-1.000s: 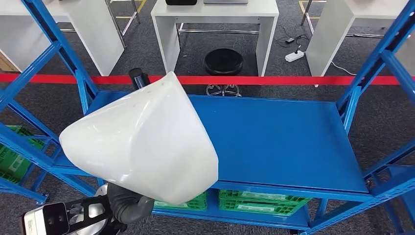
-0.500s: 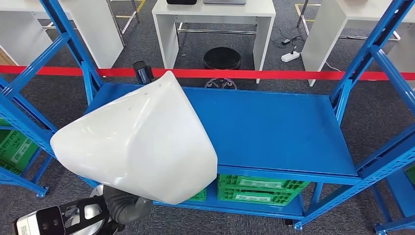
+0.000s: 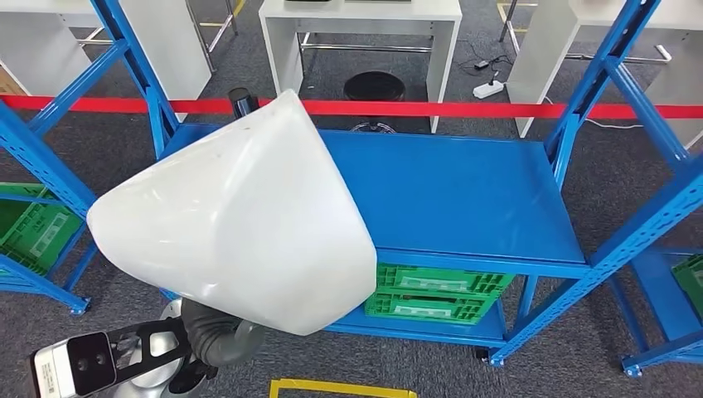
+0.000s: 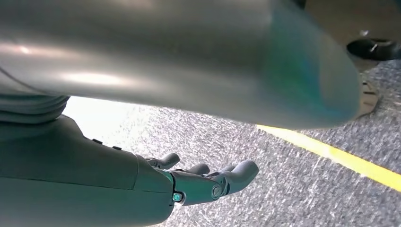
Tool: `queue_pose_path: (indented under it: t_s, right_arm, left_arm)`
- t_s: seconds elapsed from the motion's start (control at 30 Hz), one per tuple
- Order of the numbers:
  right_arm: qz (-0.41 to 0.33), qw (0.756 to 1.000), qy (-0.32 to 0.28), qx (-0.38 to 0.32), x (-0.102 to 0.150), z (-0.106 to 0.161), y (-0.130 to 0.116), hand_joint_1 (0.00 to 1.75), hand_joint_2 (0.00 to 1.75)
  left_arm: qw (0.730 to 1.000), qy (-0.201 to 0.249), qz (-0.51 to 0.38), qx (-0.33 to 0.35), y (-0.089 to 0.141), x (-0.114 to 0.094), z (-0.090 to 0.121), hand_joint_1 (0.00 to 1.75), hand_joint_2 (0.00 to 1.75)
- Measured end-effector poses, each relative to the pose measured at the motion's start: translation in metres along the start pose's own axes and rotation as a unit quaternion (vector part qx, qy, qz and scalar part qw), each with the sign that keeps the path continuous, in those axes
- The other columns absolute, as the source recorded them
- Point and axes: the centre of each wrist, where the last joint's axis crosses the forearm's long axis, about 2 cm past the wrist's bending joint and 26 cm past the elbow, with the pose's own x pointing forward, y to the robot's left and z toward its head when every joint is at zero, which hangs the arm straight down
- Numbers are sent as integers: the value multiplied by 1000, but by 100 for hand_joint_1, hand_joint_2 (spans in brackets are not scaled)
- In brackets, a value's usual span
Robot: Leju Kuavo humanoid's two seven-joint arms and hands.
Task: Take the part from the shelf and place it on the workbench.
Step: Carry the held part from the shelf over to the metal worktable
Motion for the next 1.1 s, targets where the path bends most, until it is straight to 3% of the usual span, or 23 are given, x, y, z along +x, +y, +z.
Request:
queue_pose_path:
  t_s: [0.27, 1.1]
  right_arm:
    - [-14, 1000, -6, -12, -3, 1, -11, 0, 0]
    - [-38, 998, -51, -6, -4, 1, -7, 0, 0]
  left_arm:
    - [1000, -2, 6, 2, 3, -5, 1, 175, 175]
    - [1000, 2, -2, -20, 5, -10, -5, 175, 175]
